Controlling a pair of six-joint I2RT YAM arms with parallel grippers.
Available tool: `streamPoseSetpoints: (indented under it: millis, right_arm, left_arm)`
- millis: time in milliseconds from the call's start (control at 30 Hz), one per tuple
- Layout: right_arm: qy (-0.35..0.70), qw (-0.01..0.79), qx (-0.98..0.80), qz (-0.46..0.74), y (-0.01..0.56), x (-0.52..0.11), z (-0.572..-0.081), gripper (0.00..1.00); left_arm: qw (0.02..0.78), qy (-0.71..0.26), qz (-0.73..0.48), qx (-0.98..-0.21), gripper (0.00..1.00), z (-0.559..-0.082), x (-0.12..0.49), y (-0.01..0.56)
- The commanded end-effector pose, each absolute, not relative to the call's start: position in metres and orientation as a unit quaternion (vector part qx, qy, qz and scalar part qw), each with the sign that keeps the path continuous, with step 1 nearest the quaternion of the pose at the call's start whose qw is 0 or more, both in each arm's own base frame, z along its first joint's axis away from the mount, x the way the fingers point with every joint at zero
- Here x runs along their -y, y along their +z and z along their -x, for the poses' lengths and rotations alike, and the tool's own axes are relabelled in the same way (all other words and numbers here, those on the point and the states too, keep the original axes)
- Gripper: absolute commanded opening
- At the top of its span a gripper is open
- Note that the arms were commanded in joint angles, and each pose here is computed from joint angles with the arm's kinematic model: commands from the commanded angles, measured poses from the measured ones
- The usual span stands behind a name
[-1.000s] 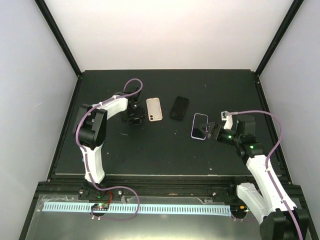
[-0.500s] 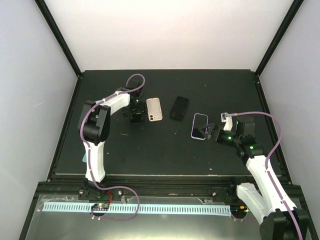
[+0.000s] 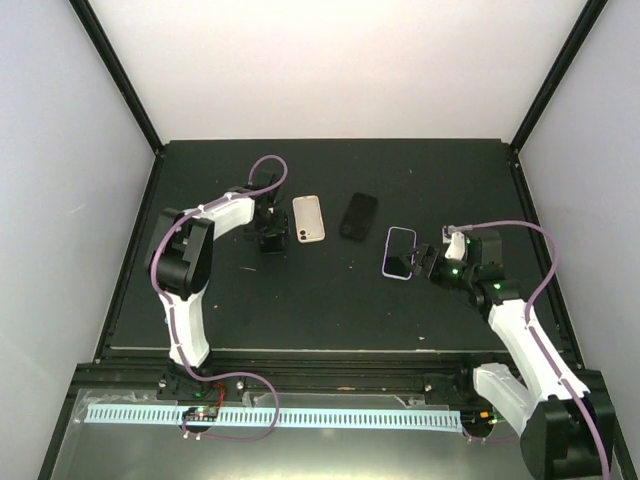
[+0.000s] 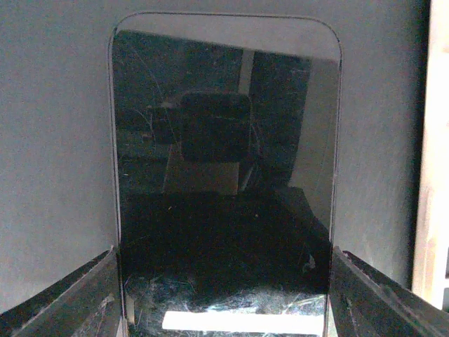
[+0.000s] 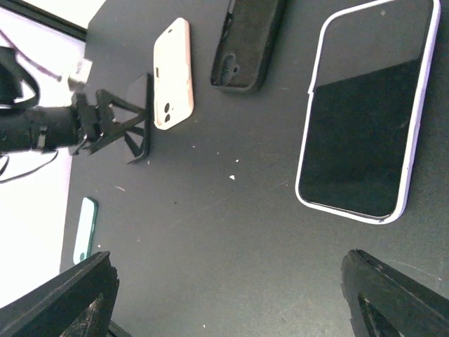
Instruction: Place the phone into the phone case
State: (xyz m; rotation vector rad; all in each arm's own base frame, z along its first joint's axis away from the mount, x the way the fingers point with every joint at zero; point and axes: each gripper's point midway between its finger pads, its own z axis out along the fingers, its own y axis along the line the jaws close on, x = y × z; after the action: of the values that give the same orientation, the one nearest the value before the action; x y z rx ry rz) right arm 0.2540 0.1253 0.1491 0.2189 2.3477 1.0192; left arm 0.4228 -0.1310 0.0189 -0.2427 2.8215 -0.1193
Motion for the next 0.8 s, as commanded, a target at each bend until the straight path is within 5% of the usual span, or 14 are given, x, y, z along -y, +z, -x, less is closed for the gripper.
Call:
streamPoseSetpoints:
  millis: [0,167,500,767]
  right_arm:
    - [0.362,0.300,-0.879,-0.078,0.156,-0.128,-0.273,0.84]
    - [0.335,0.287,-0.895,-0.063,0.143,-0.142,-0.290,0.73]
    - [0.323,0.261,-0.907,-0.072,0.114,-0.187,-0.340,0.33]
    - [0.298,0.244,-0.916,-0.110,0.085,-0.205,-0.386,0.30]
  left_arm:
    - [0.105,-0.061,0.077,-0.990,0.64,-0.378,0.136,0.003]
    - [0.105,-0.077,0.073,-0.989,0.63,-0.352,0.138,0.009]
    - [0.128,-0.105,0.055,-0.985,0.62,-0.311,0.144,0.031]
    - [0.136,-0.130,0.044,-0.981,0.62,-0.283,0.150,0.030]
